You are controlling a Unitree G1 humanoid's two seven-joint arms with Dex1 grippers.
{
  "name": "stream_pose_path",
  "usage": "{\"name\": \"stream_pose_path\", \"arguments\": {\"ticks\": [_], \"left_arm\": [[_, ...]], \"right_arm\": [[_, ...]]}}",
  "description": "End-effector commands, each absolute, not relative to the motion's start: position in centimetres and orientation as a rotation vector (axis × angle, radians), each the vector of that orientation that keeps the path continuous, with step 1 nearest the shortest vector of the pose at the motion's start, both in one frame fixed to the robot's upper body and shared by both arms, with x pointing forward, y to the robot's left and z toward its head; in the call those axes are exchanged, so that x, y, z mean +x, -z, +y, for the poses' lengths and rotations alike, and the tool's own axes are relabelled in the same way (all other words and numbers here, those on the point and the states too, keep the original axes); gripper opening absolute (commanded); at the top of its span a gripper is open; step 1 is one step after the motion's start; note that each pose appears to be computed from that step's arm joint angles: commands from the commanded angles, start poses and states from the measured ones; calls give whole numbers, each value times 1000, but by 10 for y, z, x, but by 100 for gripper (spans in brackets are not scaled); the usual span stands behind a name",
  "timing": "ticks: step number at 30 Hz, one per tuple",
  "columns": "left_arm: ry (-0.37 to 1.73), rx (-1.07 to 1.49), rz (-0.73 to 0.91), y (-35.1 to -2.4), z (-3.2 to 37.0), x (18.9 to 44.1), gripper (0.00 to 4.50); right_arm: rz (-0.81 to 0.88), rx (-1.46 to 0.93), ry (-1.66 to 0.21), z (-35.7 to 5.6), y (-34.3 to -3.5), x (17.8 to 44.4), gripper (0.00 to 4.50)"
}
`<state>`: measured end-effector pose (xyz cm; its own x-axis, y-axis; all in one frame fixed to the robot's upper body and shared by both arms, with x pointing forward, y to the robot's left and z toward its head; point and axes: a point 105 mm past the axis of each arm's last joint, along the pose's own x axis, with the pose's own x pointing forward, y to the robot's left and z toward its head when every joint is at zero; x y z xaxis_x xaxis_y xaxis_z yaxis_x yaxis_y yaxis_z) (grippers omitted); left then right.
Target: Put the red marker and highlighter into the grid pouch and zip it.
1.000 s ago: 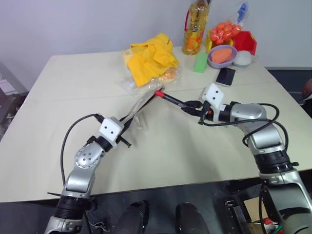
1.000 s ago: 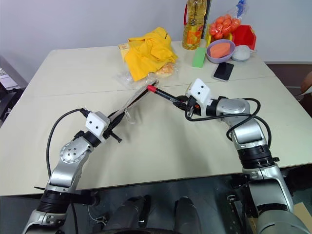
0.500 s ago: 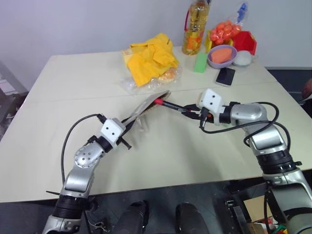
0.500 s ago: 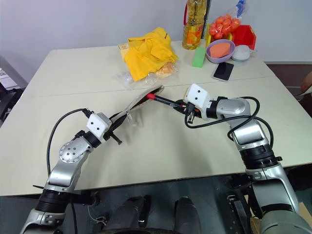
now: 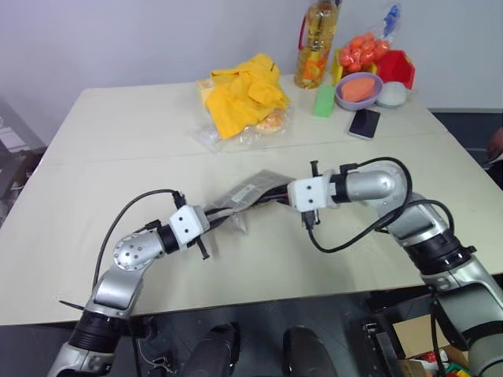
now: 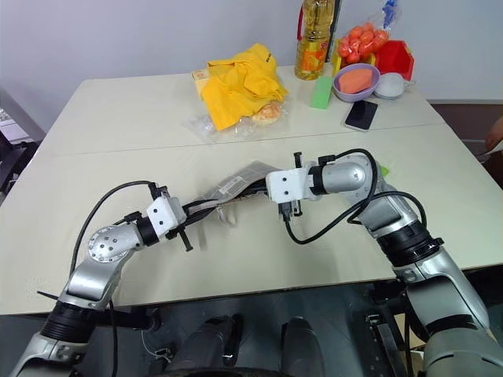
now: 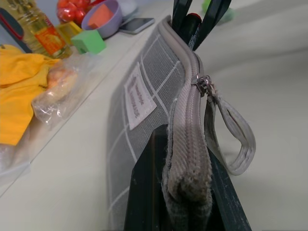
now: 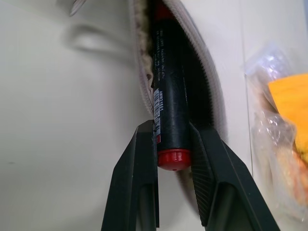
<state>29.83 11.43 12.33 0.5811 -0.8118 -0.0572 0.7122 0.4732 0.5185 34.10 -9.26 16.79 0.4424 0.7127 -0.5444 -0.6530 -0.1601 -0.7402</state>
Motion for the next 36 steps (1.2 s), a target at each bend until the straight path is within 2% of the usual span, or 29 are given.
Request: {"name": "stream_pose_path", "arguments": {"ticks": [1,4,6,7,8,9,12,14,19,24,30,36], "left_arm": [[960,533,-278,-139,109,296,0],[957,533,-274,-139,110,295,0],[950,532,-269,-138,110,295,0],[946,531,-266,-137,111,295,0],[935,532,-260,-136,112,295,0],[924,532,-254,-134,113,296,0],[880,512,-243,-132,116,299,0],[824,470,-248,-134,118,304,0],[773,412,-259,-134,107,311,0],[761,374,-256,-129,95,317,0],[769,335,-269,-129,83,326,0],[792,331,-284,-129,75,328,0]], "right_arm": [[-146,-1281,-1191,-83,-187,341,37],[-139,-1262,-1183,-85,-189,341,181],[-155,-1244,-1161,-86,-194,342,294],[-162,-1231,-1147,-88,-197,343,334],[-167,-1181,-1129,-91,-203,343,394],[-170,-1133,-1108,-96,-210,344,434],[-148,-911,-1048,-114,-227,345,434],[-104,-778,-942,-141,-229,353,434],[92,-489,-593,-215,-208,376,444],[234,-271,-176,-275,-188,379,444],[411,-120,259,-307,-162,369,444],[572,200,353,-294,-142,369,444]]}}
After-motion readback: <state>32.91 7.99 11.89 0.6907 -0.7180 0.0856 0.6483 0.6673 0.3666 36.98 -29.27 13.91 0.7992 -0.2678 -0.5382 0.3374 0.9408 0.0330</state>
